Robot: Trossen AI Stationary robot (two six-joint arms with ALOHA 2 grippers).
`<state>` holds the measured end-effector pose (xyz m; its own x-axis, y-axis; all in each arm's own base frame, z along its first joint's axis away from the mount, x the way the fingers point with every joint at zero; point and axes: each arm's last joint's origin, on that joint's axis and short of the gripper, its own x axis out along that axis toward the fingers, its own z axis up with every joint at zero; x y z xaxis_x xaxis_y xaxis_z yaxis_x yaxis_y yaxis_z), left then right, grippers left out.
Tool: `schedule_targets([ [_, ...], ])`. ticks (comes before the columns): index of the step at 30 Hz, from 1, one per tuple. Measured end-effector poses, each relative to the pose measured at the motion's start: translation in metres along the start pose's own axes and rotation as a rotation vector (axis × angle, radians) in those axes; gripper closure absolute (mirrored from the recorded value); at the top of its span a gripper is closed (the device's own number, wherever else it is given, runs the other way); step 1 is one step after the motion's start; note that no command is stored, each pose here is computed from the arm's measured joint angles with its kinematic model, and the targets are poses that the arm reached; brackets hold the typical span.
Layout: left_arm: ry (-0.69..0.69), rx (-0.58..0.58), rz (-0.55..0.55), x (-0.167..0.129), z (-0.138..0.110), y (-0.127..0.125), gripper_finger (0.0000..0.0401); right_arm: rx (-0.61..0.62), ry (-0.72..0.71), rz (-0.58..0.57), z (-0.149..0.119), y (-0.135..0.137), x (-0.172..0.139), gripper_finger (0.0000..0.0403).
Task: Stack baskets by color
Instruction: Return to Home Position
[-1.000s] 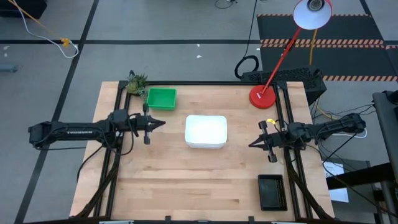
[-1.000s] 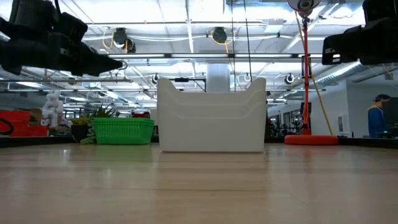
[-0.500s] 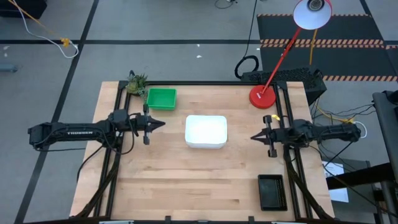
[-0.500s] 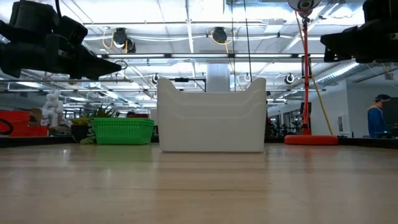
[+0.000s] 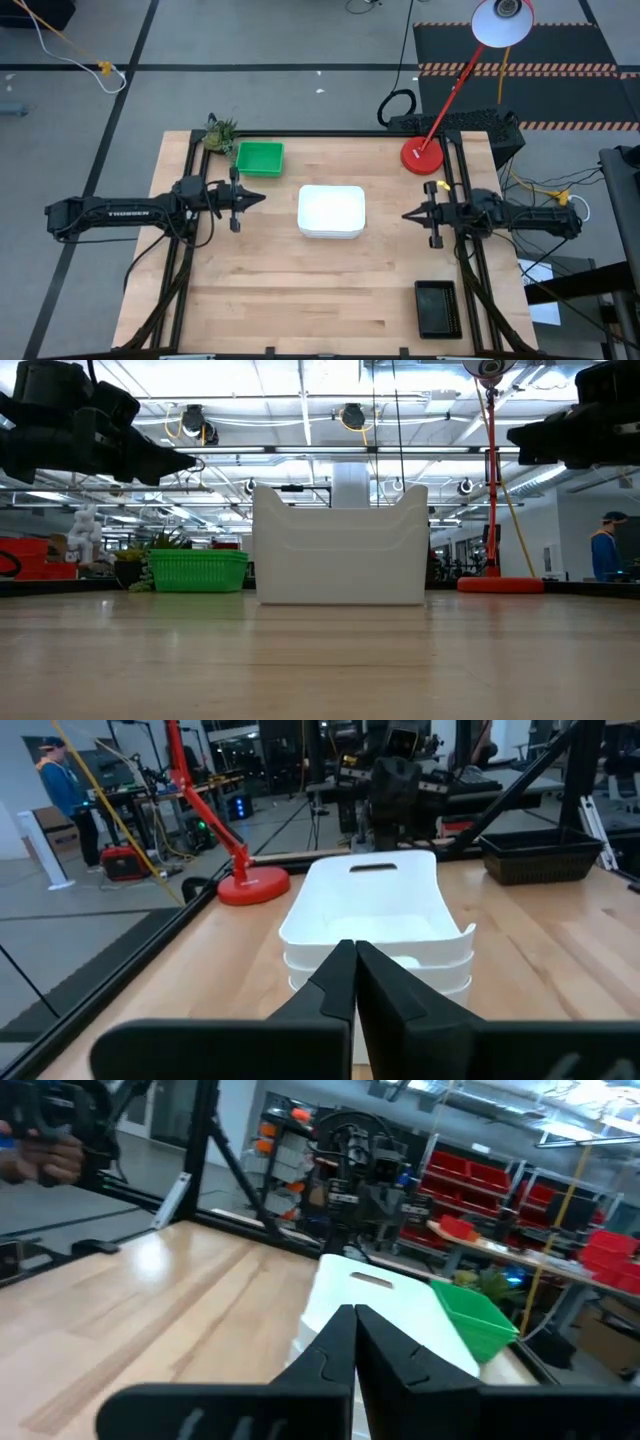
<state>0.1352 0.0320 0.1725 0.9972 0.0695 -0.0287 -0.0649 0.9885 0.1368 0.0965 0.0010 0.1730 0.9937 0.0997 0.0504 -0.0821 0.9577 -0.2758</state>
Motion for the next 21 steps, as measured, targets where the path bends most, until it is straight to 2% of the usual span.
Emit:
schedule_targets([
  [4,-0.003,-0.001,0.001,0.0,0.0,0.0,0.0384,0.012,0.013,-0.044,-0.001,-0.004,-0.001,0.0403],
  [10,-0.016,0.019,0.003,0.0,0.002,0.0,0.0398,0.012,0.062,-0.155,-0.005,-0.012,-0.002,0.0403],
  [16,-0.018,0.019,0.003,0.0,0.002,0.0,0.0384,0.03,0.046,-0.098,-0.005,-0.011,-0.002,0.0403],
  [21,-0.02,0.043,0.005,-0.001,0.002,0.0,0.0392,0.072,0.044,-0.097,-0.005,-0.011,-0.002,0.0403],
])
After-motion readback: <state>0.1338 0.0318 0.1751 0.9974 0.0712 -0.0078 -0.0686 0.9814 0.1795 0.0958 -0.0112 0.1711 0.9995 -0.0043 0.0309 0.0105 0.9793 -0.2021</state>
